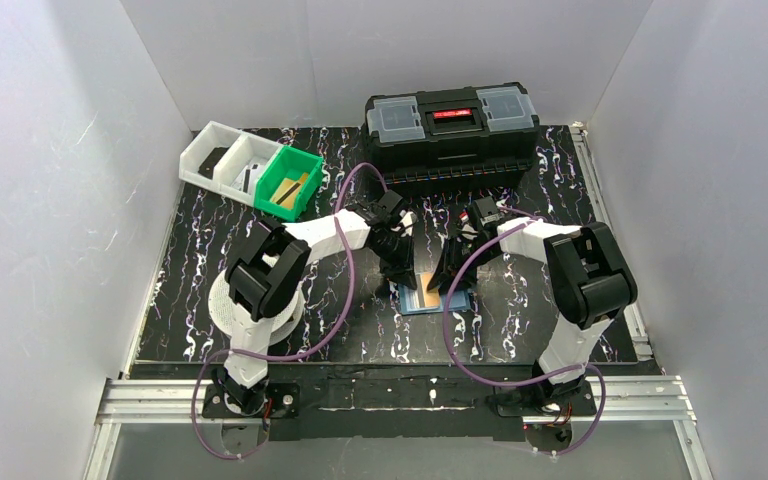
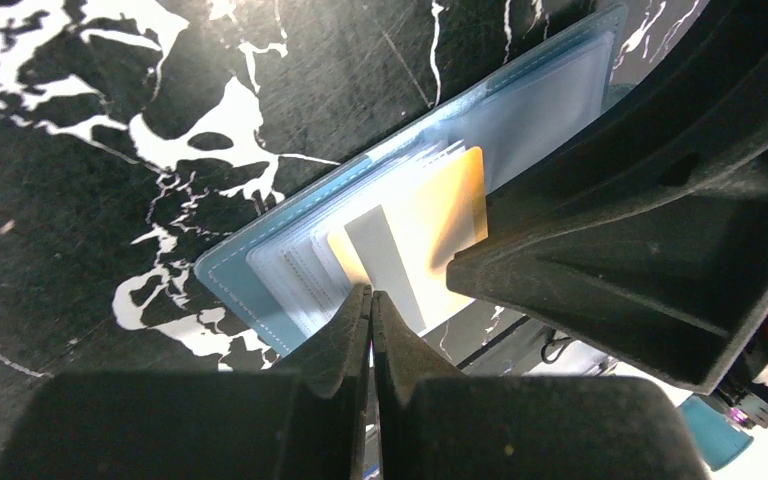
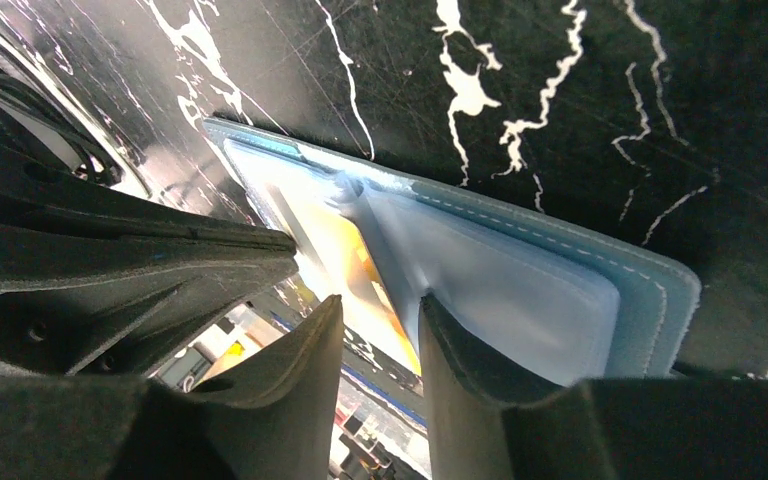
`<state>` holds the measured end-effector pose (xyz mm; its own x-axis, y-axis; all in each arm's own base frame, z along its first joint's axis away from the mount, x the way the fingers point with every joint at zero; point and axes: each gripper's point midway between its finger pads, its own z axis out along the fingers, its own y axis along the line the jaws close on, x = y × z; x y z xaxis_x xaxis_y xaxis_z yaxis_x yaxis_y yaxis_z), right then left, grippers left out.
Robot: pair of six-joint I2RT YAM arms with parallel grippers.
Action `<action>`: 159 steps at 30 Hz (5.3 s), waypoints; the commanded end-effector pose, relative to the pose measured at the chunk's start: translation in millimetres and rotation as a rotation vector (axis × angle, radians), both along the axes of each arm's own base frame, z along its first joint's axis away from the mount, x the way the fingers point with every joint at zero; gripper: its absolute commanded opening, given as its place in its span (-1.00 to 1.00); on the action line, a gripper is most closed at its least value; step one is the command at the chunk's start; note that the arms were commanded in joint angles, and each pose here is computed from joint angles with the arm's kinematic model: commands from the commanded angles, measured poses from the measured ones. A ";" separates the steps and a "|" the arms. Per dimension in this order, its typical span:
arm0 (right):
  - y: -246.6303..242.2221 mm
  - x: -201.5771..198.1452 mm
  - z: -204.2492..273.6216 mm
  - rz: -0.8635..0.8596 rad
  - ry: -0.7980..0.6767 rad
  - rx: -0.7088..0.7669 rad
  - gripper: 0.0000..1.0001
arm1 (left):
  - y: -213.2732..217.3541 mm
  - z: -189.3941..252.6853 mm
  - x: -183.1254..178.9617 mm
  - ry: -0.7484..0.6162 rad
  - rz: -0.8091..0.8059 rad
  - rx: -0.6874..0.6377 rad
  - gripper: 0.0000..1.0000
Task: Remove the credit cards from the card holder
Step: Remove the credit card from the card holder, then place the credit card in the storage box.
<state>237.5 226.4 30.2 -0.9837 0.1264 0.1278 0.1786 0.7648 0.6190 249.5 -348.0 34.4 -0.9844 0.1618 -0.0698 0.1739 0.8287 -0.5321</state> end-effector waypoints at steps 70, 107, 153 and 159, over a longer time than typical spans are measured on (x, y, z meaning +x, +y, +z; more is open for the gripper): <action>0.6 -8.9 4.9 -0.115 -0.006 0.300 -0.56 | 41.9 -28.6 -13.6 0.046 0.054 0.169 -1.00; -33.7 -20.5 -2.6 -0.135 -0.100 0.070 -0.96 | 54.5 -44.2 -16.1 0.088 0.059 0.276 -1.00; -5.1 18.5 144.5 -0.130 -0.267 0.359 -0.97 | 38.4 139.8 28.1 -0.035 0.195 -0.369 0.20; 12.7 31.8 175.6 -0.129 -0.245 0.514 -0.97 | 30.5 172.0 29.9 0.017 0.207 -0.645 0.20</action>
<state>256.2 223.2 165.2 -0.9648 0.2618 -0.0239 0.1065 0.4724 0.8749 289.1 -298.6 169.4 -0.9820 -0.1466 -0.1191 0.0132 0.5757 -0.8176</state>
